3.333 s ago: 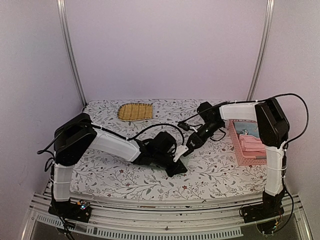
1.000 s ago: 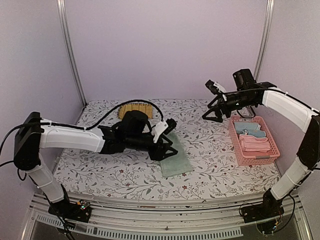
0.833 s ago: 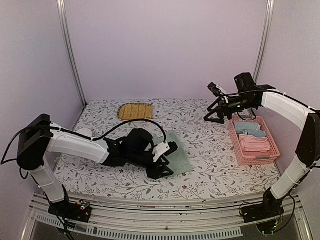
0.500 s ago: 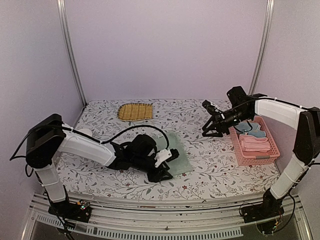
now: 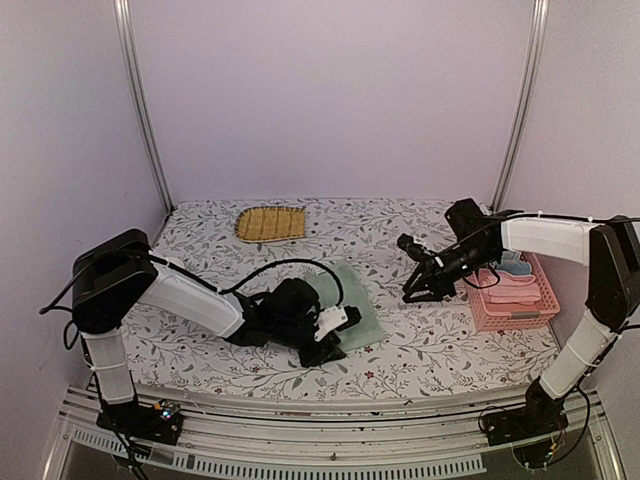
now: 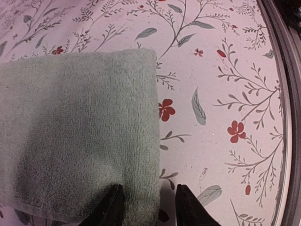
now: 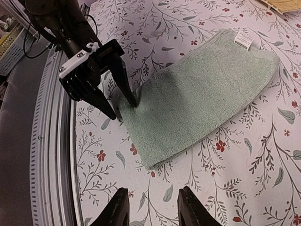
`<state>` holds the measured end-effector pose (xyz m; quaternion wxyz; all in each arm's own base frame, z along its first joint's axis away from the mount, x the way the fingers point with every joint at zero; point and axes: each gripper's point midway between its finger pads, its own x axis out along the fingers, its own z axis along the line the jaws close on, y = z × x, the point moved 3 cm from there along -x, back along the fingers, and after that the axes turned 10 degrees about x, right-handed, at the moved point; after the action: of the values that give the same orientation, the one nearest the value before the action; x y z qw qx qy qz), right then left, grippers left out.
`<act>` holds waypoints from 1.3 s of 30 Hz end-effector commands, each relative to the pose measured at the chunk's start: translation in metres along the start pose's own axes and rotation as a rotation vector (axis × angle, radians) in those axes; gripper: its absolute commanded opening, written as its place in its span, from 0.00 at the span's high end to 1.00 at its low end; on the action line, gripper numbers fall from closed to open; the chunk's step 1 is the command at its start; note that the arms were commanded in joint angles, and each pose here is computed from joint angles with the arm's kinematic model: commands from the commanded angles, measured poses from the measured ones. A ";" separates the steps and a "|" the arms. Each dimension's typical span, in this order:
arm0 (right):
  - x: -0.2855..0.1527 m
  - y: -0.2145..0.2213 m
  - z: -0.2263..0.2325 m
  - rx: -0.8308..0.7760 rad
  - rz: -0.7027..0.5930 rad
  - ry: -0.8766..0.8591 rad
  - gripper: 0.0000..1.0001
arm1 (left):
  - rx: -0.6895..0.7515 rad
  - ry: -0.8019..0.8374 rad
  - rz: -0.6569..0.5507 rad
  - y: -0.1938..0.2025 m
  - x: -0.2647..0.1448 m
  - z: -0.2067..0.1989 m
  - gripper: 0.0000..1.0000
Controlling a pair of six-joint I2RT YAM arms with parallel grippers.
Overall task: Roll the towels
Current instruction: Pick up the towel from the center of the board, then roll the towel at the center of the board.
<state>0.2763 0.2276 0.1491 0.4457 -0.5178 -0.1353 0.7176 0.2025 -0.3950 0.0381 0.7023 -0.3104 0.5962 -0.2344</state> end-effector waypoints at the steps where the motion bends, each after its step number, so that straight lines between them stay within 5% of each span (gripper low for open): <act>1: 0.004 0.006 0.003 -0.060 0.015 0.043 0.62 | 0.044 -0.051 0.060 0.015 0.008 0.001 0.65; 11: 0.038 0.029 0.030 -0.361 0.138 0.167 0.58 | -0.017 0.046 0.041 0.015 0.001 -0.013 1.00; 23: 0.093 0.042 0.059 -0.630 0.180 0.218 0.50 | -0.452 0.308 -0.070 0.015 -0.016 0.009 1.00; 39: 0.138 0.029 0.053 -0.692 0.174 0.247 0.53 | -0.590 0.377 -0.074 0.032 -0.012 0.018 1.00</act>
<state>0.1986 0.3187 0.0678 0.1934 -0.7233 -0.2636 0.6082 0.2151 -0.3692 0.0343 0.4639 -0.4651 0.7392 -0.1483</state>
